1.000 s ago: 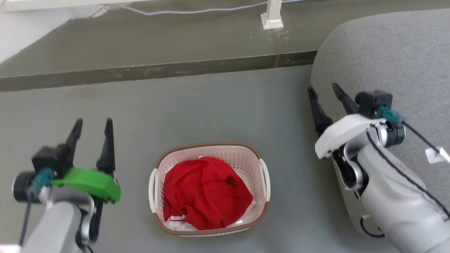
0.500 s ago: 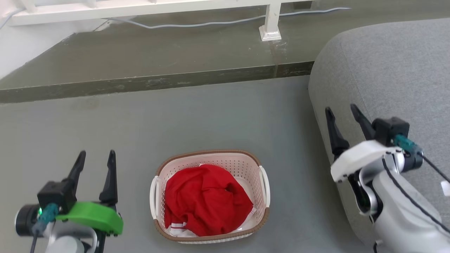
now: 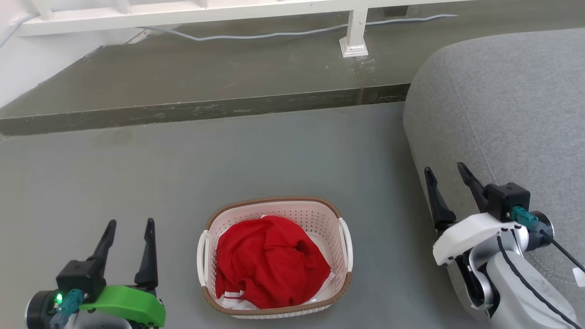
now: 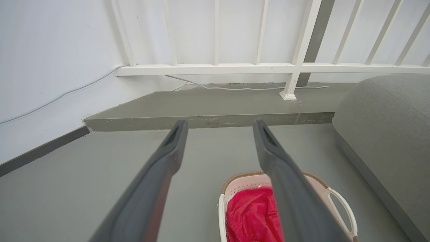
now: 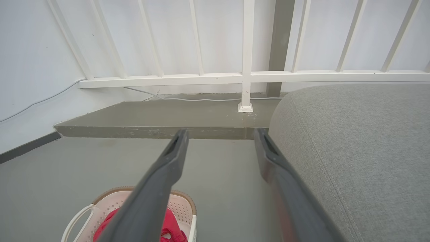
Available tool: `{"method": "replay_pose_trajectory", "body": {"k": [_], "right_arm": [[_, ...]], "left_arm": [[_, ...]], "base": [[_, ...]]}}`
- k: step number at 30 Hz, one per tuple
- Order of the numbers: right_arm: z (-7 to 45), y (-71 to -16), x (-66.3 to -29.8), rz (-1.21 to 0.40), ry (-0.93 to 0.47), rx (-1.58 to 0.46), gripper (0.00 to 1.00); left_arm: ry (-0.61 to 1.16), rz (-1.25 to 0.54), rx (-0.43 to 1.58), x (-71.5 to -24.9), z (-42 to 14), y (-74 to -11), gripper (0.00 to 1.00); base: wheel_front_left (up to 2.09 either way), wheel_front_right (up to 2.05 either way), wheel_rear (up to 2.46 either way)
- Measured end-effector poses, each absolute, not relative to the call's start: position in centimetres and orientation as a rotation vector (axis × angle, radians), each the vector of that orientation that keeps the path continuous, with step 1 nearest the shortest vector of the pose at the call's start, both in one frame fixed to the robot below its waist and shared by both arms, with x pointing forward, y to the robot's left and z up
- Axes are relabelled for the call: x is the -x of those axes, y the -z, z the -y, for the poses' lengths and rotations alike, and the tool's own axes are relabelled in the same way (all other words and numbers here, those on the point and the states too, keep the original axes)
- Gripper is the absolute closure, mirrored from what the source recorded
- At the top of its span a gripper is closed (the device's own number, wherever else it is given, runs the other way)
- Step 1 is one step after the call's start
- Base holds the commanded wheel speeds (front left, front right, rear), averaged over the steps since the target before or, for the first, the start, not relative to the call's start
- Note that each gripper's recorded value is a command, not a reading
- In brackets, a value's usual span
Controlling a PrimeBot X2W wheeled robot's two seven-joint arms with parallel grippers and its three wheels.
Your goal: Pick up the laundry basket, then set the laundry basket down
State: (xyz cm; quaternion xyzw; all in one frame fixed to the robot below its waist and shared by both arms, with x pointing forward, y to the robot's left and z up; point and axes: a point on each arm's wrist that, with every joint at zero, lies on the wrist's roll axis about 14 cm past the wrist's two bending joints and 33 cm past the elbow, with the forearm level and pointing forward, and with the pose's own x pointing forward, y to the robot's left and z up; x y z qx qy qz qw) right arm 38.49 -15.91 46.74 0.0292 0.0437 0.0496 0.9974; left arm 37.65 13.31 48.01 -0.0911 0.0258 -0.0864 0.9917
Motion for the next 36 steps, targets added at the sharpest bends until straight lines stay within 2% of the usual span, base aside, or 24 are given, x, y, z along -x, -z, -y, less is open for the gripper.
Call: {"method": "replay_pose_trajectory", "body": {"k": [27, 28, 36], "right_arm": [[16.2, -47.3, -37.2, -0.052, -0.054, -0.065, 0.00], [16.2, -47.4, -37.3, -0.049, -0.054, -0.063, 1.00], [15.7, -45.4, -36.1, -0.114, -0.048, -0.111, 1.00]], "left_arm": [[0.138, -0.086, 0.176, -37.2, -13.6, -47.4, 0.00], [0.133, -0.086, 0.178, -37.2, -13.7, -47.4, 1.00], [0.128, -0.134, 0.234, -36.7, -13.0, -46.1, 1.00]], "base": [[0.00, 0.00, 0.00], [0.00, 0.00, 0.00], [0.00, 0.00, 0.00]]}}
